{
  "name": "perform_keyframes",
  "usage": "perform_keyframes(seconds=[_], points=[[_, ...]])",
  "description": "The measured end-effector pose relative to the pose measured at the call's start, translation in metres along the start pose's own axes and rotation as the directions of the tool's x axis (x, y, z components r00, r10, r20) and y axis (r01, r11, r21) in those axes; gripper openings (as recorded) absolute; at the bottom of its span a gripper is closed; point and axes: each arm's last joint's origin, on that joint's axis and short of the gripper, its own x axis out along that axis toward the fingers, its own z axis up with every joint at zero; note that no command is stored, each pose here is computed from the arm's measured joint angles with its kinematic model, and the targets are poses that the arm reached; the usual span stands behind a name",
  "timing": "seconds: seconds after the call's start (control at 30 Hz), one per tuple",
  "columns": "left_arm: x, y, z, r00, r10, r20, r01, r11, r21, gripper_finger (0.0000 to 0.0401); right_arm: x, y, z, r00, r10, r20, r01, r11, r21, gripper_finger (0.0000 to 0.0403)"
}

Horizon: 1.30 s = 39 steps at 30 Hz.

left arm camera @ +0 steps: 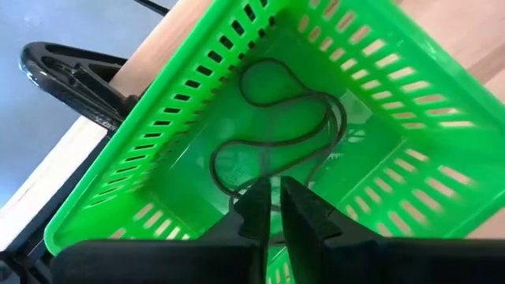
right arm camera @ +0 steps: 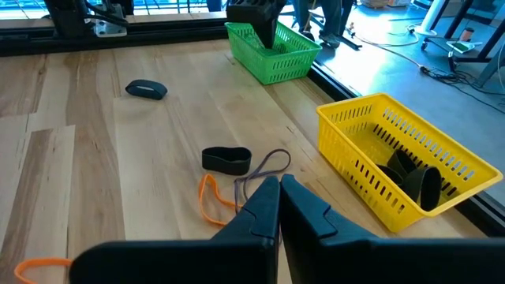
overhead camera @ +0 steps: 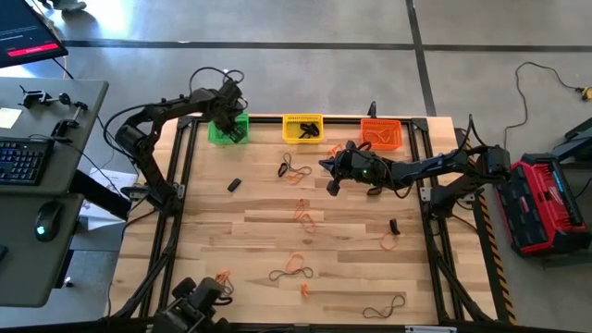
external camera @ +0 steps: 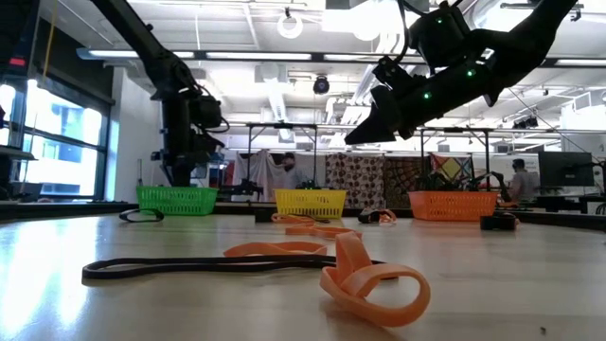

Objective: Sort rubber bands into baskets
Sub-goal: Put the purple rubber band into the green bin, then put the orange rubber band into the orange bin

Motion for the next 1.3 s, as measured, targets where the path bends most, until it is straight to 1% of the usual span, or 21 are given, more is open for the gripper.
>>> perform_keyframes(seconds=[0.13,0.23,0.37,0.47,0.67,0.77,0.83,0.97,1.07,1.3], points=[[0.0,-0.001,0.0,0.999,0.045,-0.007,-0.045,0.999,0.008,0.0051,0.0,0.0,0.0,1.0,0.0,0.0,0.0,1.0,0.003,0.0],[-0.001,-0.002,0.001,0.999,0.05,-0.006,-0.05,0.999,0.013,0.007,0.0,0.0,0.0,1.0,0.0,0.0,0.0,1.0,0.003,0.0],[-0.001,-0.003,0.002,0.996,0.091,-0.006,-0.091,0.996,0.011,0.0093,0.0,0.0,0.0,1.0,0.0,0.0,0.0,1.0,0.004,0.0],[-0.004,-0.005,0.002,0.995,0.101,0.002,-0.101,0.995,0.015,0.0105,0.0,0.0,0.0,1.0,0.0,0.0,0.0,1.0,0.004,0.0],[-0.019,-0.009,0.005,0.991,0.108,0.079,-0.11,0.994,0.018,0.0116,0.0,0.0,0.0,1.0,0.0,0.0,0.0,1.0,0.004,0.0],[-0.027,-0.014,0.006,0.989,0.092,0.119,-0.093,0.996,0.009,0.0116,0.0,0.0,0.0,1.0,0.0,-0.003,0.0,1.0,0.008,0.0],[-0.03,-0.019,0.006,0.983,0.076,0.168,-0.08,0.997,0.015,0.0116,0.0,0.0,0.0,1.0,0.0,-0.004,0.0,1.0,0.007,0.0],[-0.032,-0.03,0.001,0.949,0.053,0.31,-0.063,0.998,0.025,0.0116,0.0,0.0,-0.001,1.0,0.0,-0.008,0.0,1.0,0.007,0.0],[-0.035,-0.041,-0.006,0.913,0.041,0.406,-0.062,0.997,0.039,0.0116,0.0,0.0,-0.001,1.0,0.0,-0.013,0.0,1.0,0.005,0.0],[-0.054,-0.078,-0.03,0.828,-0.032,0.56,-0.056,0.989,0.14,0.0116,0.0,0.0,-0.001,1.0,0.0,-0.014,0.0,1.0,0.008,0.0]])
